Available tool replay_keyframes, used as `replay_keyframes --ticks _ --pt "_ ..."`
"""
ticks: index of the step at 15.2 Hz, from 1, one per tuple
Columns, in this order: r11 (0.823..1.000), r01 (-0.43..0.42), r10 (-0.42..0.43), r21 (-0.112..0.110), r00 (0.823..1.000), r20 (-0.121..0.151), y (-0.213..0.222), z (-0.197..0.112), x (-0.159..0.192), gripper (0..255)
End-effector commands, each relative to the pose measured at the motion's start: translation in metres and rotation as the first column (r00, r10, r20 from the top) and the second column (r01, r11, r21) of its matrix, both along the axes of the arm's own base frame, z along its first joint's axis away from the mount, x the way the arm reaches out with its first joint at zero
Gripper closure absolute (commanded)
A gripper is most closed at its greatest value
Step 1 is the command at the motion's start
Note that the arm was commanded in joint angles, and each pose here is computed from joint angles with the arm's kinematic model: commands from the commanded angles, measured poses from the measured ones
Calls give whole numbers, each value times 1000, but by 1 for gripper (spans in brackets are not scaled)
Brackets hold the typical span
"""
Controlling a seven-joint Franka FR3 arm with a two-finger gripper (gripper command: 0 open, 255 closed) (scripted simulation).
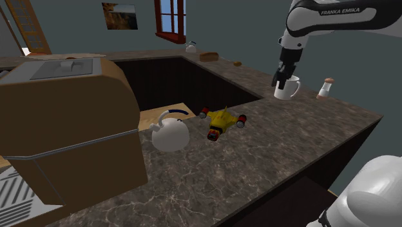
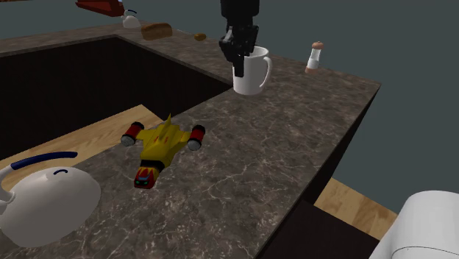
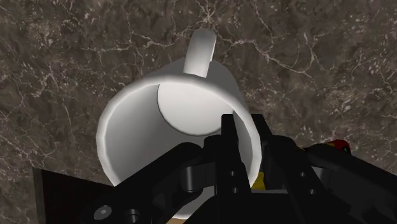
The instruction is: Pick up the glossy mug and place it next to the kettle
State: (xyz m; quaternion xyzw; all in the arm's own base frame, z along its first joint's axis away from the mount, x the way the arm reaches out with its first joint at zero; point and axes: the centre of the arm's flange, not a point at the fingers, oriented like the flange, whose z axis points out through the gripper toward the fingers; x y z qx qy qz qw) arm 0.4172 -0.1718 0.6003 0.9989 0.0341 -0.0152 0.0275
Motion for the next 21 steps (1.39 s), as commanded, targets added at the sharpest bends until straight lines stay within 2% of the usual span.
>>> replay_keyframes --ticks 1,19,21 --pt "1000 1 -1 0 1000 0 27 -1 8 255" --pt "1000 1 -1 0 1000 0 253 -1 92 255" --pt "1000 1 -1 0 1000 0 253 -11 92 255"
